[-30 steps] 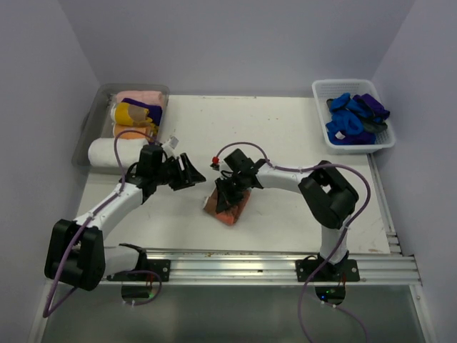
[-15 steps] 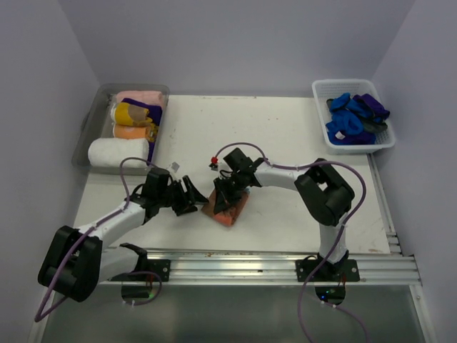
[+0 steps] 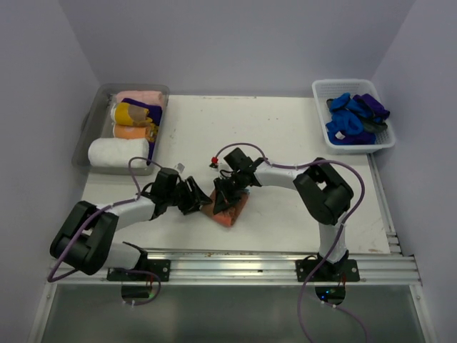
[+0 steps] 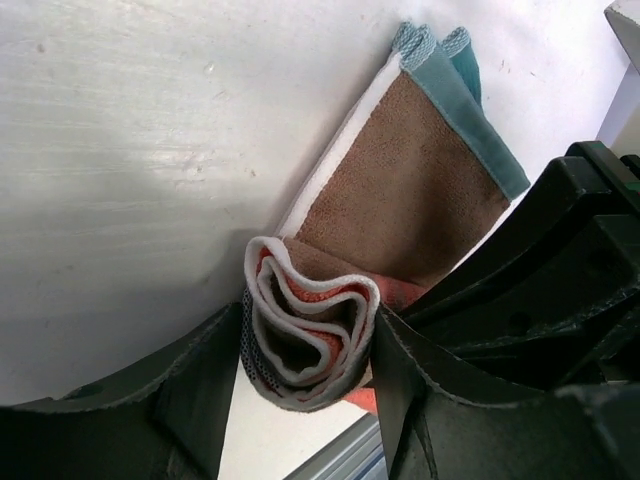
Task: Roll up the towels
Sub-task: Roll the towel
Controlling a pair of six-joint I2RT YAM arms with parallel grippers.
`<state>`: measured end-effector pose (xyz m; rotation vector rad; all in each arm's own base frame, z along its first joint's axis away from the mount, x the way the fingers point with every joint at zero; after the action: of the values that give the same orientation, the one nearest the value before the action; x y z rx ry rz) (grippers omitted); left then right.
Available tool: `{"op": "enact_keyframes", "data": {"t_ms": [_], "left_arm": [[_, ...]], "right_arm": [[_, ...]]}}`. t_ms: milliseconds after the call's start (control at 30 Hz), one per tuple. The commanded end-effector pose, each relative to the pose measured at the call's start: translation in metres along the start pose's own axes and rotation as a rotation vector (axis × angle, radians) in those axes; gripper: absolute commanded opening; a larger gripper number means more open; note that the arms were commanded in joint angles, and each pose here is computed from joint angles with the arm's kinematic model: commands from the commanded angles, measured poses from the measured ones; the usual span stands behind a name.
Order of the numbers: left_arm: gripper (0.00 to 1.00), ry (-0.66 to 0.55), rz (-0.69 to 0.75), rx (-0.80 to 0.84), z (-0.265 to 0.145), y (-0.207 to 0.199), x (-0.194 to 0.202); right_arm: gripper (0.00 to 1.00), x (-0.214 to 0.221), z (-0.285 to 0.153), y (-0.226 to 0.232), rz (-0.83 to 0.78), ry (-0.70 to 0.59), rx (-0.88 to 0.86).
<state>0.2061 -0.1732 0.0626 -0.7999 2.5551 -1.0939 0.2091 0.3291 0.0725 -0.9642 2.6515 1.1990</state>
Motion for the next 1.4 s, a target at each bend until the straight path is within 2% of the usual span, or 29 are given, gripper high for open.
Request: {"op": "enact_keyframes", "data": {"t_ms": [0, 100, 167, 200, 233, 267, 300, 367, 467, 500, 567, 600, 733, 933, 1033, 1200, 1367], "left_arm": [[0.56, -0.021, 0.028, 0.004, 0.010, -0.002, -0.003], [0.51, -0.002, 0.027, -0.046, 0.014, 0.004, -0.002], [0.40, 0.014, 0.027, -0.093, 0.016, 0.008, -0.002], [0.28, 0.032, 0.026, -0.116, 0.018, 0.009, -0.002], [0.22, 0.041, 0.029, -0.128, 0.019, 0.010, -0.002], [0.14, 0.047, 0.045, -0.134, 0.020, 0.010, -0.003], [0.00, 0.075, 0.033, -0.183, 0.021, 0.015, -0.001], [0.00, 0.096, 0.048, -0.203, 0.022, 0.017, 0.000], [0.00, 0.130, 0.064, -0.218, 0.021, 0.017, 0.002], [0.00, 0.139, 0.066, -0.233, 0.020, 0.017, 0.002], [0.00, 0.149, 0.082, -0.243, 0.019, 0.017, 0.002], [0.00, 0.153, 0.085, -0.249, 0.018, 0.015, 0.001], [0.00, 0.170, 0.097, -0.252, 0.016, 0.010, 0.001], [0.00, 0.175, 0.108, -0.264, 0.014, 0.008, -0.001], [0.00, 0.178, 0.104, -0.262, 0.014, 0.006, -0.001], [0.00, 0.183, 0.106, -0.266, 0.014, 0.008, 0.000], [0.00, 0.184, 0.103, -0.268, 0.015, 0.009, 0.000]], "right_arm": [[0.00, -0.005, 0.001, 0.002, 0.012, -0.009, -0.046], [0.00, -0.004, 0.002, 0.002, 0.018, -0.009, -0.051], [0.00, -0.002, 0.002, 0.002, 0.023, -0.005, -0.052], [0.04, -0.003, 0.000, 0.004, 0.020, -0.009, -0.049], [0.09, -0.001, -0.002, 0.004, 0.020, -0.011, -0.044], [0.20, -0.003, -0.005, 0.004, 0.012, -0.023, -0.021], [0.27, -0.005, -0.014, 0.009, -0.005, -0.044, -0.005], [0.47, -0.007, -0.023, 0.005, -0.037, -0.077, 0.087], [0.57, -0.008, -0.049, 0.012, -0.123, -0.113, 0.215], [0.57, -0.006, -0.057, 0.005, -0.137, -0.118, 0.328], [0.59, -0.004, -0.072, 0.016, -0.241, -0.156, 0.421], [0.59, -0.004, -0.078, 0.012, -0.275, -0.175, 0.517], [0.60, 0.011, -0.078, 0.041, -0.566, -0.209, 0.701], [0.57, 0.024, -0.061, 0.065, -0.839, -0.258, 0.855], [0.52, 0.029, -0.047, 0.080, -0.961, -0.263, 0.886], [0.42, 0.034, -0.023, 0.085, -1.042, -0.204, 0.892], [0.41, 0.040, -0.005, 0.089, -1.086, -0.161, 0.866]]}}
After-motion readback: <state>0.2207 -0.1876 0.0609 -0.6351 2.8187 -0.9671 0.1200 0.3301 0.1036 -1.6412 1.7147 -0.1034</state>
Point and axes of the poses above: each gripper's point midway between its finger pads, its own z axis out along the fingers, its own y axis along the line the jaws close on, x = y × z, the point moved 5 cm from there along -z, back along the fingers, and after that the axes turned 12 degrees about -z, right-handed, at the moved point
